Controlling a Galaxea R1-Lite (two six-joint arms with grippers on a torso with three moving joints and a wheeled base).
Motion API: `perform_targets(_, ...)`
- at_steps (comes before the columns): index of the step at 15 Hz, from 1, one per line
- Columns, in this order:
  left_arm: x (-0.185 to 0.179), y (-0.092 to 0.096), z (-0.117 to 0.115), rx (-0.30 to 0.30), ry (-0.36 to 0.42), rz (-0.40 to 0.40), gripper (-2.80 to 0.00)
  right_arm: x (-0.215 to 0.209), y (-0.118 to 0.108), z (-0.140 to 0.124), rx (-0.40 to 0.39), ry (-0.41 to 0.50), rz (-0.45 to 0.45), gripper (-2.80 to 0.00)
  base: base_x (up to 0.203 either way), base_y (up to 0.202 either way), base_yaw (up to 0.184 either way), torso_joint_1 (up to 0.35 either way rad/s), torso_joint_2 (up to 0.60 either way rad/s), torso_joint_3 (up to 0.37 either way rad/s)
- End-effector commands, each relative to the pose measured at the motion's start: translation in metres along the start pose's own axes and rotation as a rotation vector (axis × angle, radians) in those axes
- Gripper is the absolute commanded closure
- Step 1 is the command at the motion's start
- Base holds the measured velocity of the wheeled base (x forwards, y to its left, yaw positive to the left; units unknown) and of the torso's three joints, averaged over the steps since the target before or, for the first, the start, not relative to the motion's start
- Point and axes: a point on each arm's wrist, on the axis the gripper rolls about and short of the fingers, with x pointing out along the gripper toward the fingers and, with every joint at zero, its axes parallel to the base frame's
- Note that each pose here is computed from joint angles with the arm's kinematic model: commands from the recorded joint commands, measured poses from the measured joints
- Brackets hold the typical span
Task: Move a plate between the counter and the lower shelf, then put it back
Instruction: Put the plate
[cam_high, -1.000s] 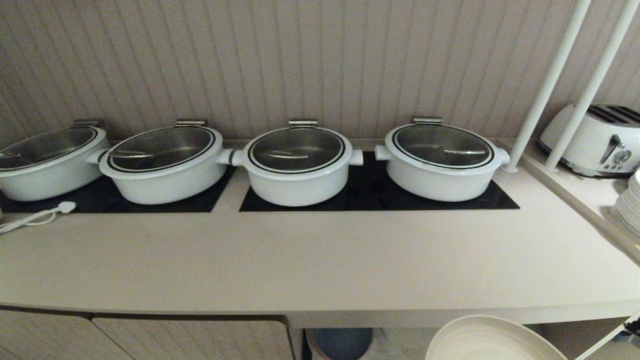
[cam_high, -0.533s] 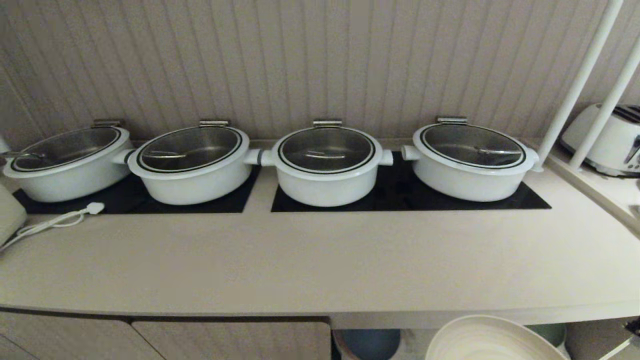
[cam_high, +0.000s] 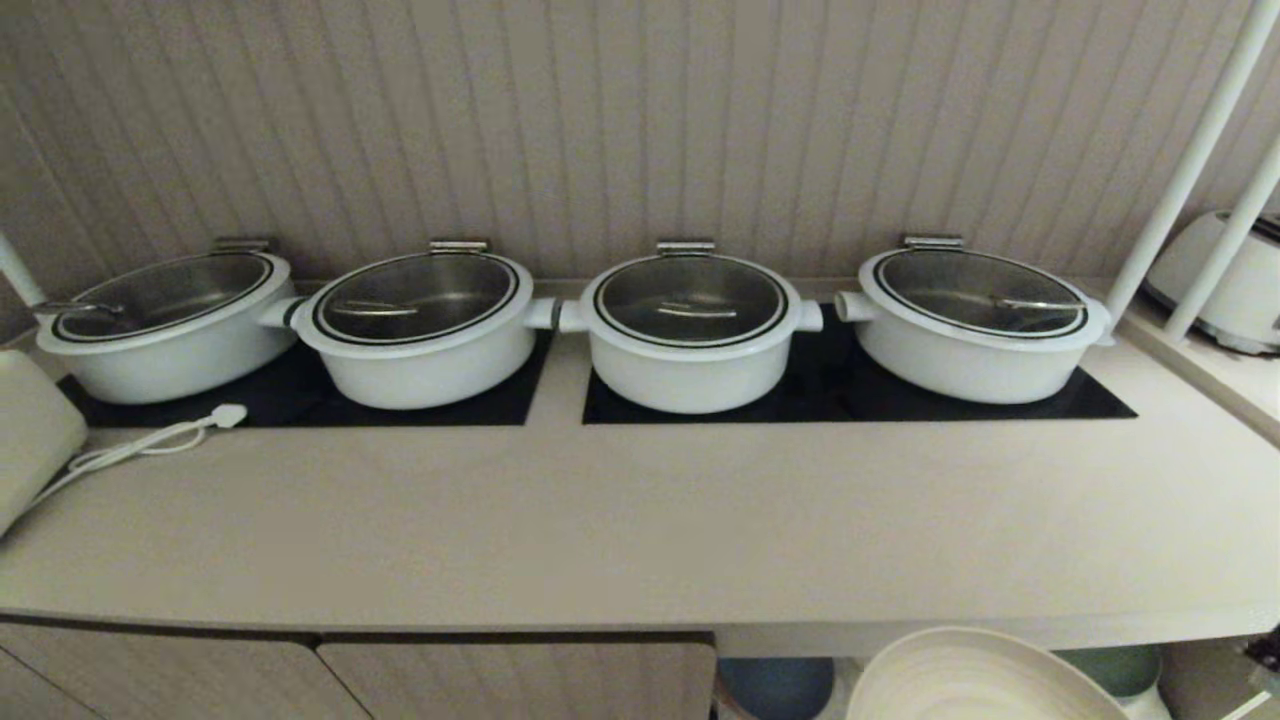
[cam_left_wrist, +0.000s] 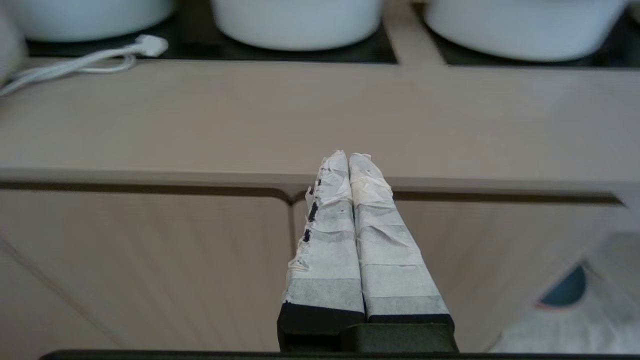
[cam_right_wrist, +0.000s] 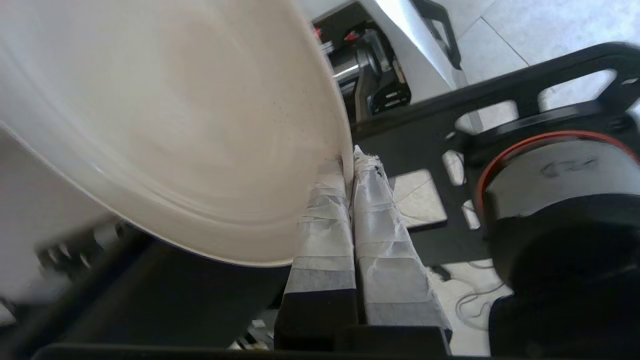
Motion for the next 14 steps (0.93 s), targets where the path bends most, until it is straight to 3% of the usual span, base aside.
perform_targets(1, 0.0, 0.0, 0.0, 0.0, -0.001, 0.001, 0.0, 0.0004, -0.0007, -0.0005, 0.005, 0.004, -0.007, 0.0, 0.0, 0.0, 0.0, 0.0, 0.0, 0.0)
perform_targets(14, 0.0, 0.0, -0.0001, 0.0, 0.001, 0.001, 0.0, 0.0003, 0.0026, 0.0019, -0.004, 0.0, -0.011, 0.0, 0.0, 0.0, 0.0, 0.0, 0.0, 0.0)
